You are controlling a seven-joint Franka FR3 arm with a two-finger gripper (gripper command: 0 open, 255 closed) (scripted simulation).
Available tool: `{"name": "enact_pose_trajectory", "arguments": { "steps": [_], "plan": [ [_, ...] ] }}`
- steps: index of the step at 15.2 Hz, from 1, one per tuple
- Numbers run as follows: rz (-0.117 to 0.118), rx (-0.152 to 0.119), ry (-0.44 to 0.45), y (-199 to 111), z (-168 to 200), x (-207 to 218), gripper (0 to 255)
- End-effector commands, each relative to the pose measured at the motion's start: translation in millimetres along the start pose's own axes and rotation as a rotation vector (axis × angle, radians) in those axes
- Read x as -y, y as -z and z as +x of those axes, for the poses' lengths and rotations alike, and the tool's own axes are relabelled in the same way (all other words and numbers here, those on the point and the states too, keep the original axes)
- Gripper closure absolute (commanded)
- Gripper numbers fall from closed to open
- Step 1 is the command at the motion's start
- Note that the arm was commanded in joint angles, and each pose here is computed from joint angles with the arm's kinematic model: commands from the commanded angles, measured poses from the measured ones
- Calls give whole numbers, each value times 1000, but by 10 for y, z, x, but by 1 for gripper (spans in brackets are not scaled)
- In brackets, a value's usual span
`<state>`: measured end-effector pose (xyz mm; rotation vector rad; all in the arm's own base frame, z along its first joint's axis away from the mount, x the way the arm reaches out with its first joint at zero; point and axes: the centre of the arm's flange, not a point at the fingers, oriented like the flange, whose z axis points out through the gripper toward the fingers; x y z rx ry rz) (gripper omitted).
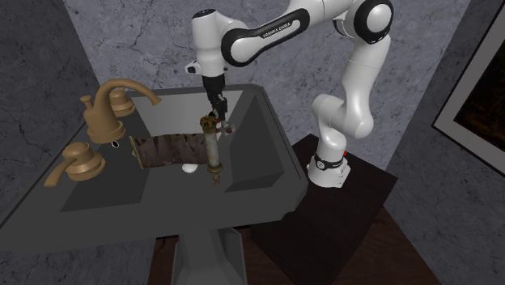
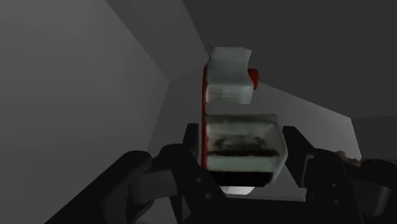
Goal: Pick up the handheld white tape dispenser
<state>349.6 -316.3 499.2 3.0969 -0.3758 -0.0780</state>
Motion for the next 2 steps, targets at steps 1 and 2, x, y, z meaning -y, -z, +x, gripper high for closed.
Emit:
{"name": "enact_pose_trajectory", "arguments": {
  "steps": [1, 2],
  "plan": [
    [0, 0, 0, 79, -4, -1, 255],
    [0, 0, 0, 79, -4, -1, 255]
  ]
}}
